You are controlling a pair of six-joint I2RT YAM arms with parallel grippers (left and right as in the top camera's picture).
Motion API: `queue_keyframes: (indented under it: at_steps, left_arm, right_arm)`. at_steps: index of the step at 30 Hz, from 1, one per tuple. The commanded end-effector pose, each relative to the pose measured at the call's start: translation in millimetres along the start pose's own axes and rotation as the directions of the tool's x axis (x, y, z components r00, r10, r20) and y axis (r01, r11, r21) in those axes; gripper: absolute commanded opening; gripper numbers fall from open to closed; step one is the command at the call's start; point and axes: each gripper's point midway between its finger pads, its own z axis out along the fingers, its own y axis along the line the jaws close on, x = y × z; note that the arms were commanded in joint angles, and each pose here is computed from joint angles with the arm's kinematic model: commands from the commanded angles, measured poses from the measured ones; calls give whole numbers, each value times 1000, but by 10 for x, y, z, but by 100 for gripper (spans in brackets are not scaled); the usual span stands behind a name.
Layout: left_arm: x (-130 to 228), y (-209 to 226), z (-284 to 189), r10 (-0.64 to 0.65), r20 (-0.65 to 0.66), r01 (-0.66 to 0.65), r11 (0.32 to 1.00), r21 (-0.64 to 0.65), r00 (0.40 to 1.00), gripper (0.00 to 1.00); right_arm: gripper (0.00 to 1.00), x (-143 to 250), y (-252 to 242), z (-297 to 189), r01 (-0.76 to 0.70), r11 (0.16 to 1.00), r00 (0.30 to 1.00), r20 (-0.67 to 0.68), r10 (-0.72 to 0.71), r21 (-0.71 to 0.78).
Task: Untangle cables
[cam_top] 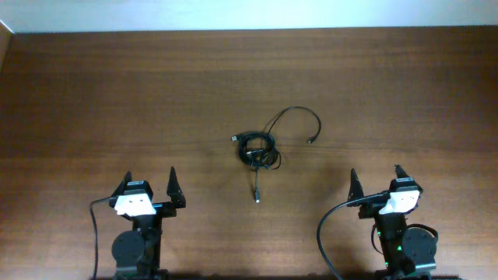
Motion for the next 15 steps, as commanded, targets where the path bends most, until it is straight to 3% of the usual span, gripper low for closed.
queue_keyframes:
  at_steps: [1, 15]
  left_arm:
    - [19, 30, 2, 16, -1, -16, 1000, -14, 1000, 99]
    - [18, 39, 2, 25, -1, -25, 1000, -20, 1000, 99]
  right_arm:
    - [98, 36, 7, 5, 4, 1000, 1000, -4, -4, 0]
    - [98, 36, 7, 5, 4, 1000, 1000, -4, -4, 0]
